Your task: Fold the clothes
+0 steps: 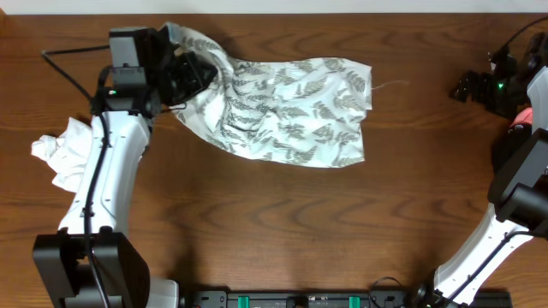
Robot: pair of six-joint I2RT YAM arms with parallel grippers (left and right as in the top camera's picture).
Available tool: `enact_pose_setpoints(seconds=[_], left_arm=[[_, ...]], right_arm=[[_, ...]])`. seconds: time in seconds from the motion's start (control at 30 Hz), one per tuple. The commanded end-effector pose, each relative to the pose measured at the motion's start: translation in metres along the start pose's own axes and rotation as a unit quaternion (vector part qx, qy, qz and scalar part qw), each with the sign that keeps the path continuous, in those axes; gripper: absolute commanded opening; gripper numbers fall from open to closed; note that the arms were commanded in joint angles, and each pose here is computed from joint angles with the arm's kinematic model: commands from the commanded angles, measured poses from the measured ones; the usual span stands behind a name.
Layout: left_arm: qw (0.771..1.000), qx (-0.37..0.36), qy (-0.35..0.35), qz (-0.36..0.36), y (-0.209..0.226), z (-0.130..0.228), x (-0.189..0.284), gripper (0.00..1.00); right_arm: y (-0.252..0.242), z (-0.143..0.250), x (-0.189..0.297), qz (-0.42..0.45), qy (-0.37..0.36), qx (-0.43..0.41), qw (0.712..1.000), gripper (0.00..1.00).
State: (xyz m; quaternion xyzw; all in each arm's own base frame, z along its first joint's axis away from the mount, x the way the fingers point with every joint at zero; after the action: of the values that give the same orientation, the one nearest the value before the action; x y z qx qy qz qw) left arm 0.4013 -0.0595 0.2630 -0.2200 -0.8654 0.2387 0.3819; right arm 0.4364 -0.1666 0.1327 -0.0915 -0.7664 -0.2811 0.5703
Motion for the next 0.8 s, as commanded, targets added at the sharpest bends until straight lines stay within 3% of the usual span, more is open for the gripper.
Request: enact_pose_setpoints(seconds=[0.0, 0.13, 0.37, 0.63, 0.77], left_arm=[[0.999, -0.004, -0.017, 0.052, -0.039, -0.012, -0.007, 0.06], [0.997, -0.017, -0.025, 0.078, -0.078, -0.005, -0.024, 0.06], [0.997, -0.068, -0.024, 0.022, -0.133, 0.035, -0.060, 0.06], [0.991, -0.132, 0.009, -0.014, -0.167, 0.094, -0.114, 0.06], [0.989, -0.143, -0.021, -0.043, -0.175, 0.098, -0.119, 0.06]], right_arm=[[0.001, 0.000, 0.001, -0.012, 0.002, -0.022, 1.000, 0.99], [0.005, 0.000, 0.001, -0.028, 0.005, -0.025, 0.999, 0.99], [0.006, 0.001, 0.001, -0.032, 0.008, -0.030, 0.999, 0.98], [0.007, 0.002, 0.001, -0.032, 0.012, -0.040, 0.999, 0.98], [0.006, 0.003, 0.001, -0.031, 0.014, -0.041, 0.999, 0.98]])
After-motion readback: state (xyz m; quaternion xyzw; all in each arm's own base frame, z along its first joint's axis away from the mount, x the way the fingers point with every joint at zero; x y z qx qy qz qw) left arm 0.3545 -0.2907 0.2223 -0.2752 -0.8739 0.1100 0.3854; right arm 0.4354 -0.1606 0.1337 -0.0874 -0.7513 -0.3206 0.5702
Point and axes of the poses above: each gripper's point midway between its finger pads, its own x axis back along the fingers, its own y axis along the line the jaws close on, z = x × y, the point moved 7 cm from there along x, back along the fingers, and after that the axes turned 14 degrees about -x, right-handed, at the moved point
